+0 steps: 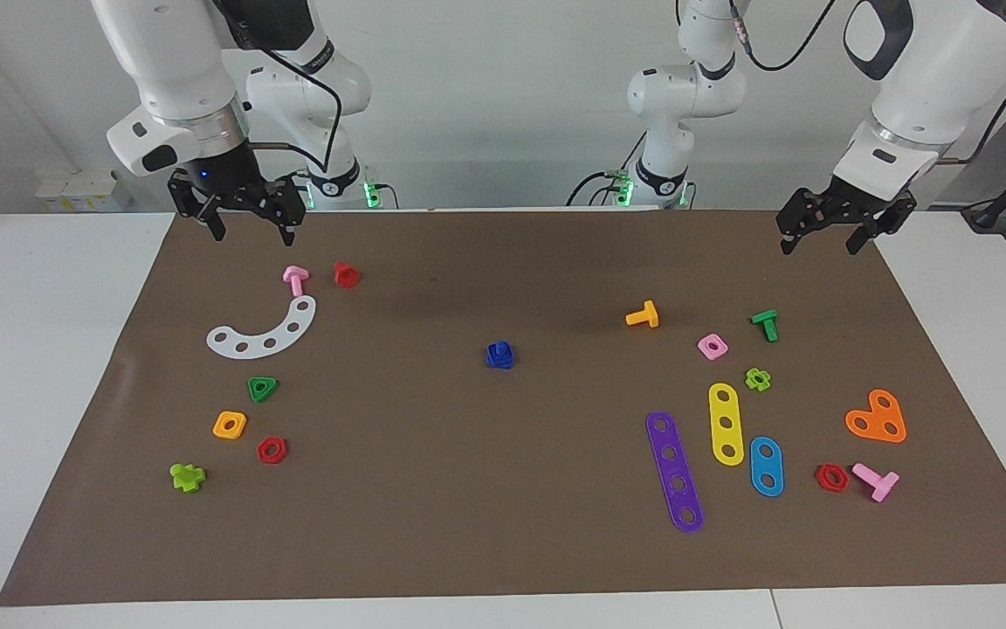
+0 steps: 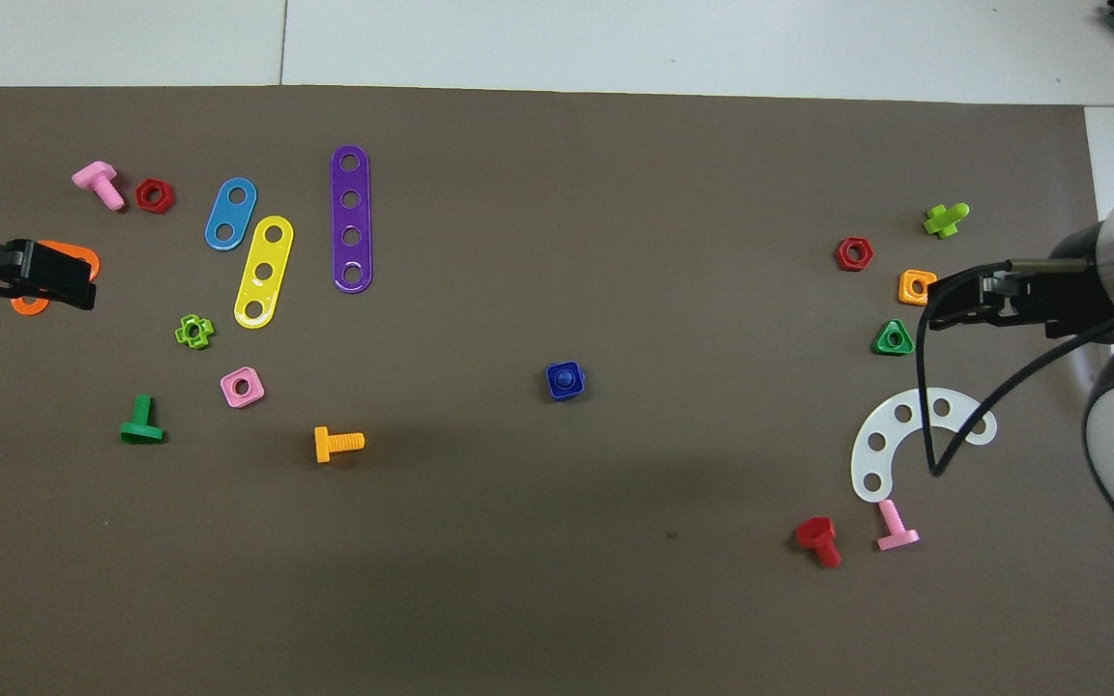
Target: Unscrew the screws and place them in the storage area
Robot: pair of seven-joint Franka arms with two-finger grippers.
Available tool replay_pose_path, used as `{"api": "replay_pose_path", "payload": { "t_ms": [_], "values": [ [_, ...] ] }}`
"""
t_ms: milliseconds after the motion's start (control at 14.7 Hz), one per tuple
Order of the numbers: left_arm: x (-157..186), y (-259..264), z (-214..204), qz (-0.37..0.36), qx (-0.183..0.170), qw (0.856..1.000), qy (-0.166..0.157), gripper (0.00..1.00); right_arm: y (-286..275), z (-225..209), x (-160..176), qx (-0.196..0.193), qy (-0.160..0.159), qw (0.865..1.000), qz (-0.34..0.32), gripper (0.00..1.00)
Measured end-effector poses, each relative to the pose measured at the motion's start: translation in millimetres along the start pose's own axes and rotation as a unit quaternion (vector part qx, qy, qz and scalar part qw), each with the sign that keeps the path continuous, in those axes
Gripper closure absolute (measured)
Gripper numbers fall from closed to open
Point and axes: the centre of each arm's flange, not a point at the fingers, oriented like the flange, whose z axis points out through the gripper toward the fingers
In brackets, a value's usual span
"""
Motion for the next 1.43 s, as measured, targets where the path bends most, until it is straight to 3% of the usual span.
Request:
{"api": "replay_pose_path", "payload": {
  "t_ms": [408, 476, 883, 1223, 1427],
  "values": [
    [-4, 8, 3, 0.008, -0.001, 1.000, -0.010, 0.00, 1, 1, 0, 0.000, -0.001, 1.000, 0.001, 0.00],
    [-5, 17, 6, 0.016, -0.002, 1.000, -0.013, 0.04, 1, 1, 0, 0.000, -0.001, 1.000, 0.001, 0.00],
    [-2, 166, 48, -0.011, -0.022, 1.000, -0.013, 0.02, 1, 1, 0, 0.000, -0.001, 1.000, 0.001, 0.00],
    [19, 274, 121, -0.079, -0.070, 0.994, 0.041, 0.03, 1, 0, 0, 0.000, -0.001, 1.000, 0.001, 0.00],
    [20, 316, 160, -0.103, -0.089, 0.989, 0.056, 0.04, 1, 0, 0, 0.000, -0.001, 1.000, 0.001, 0.00]
  ]
}}
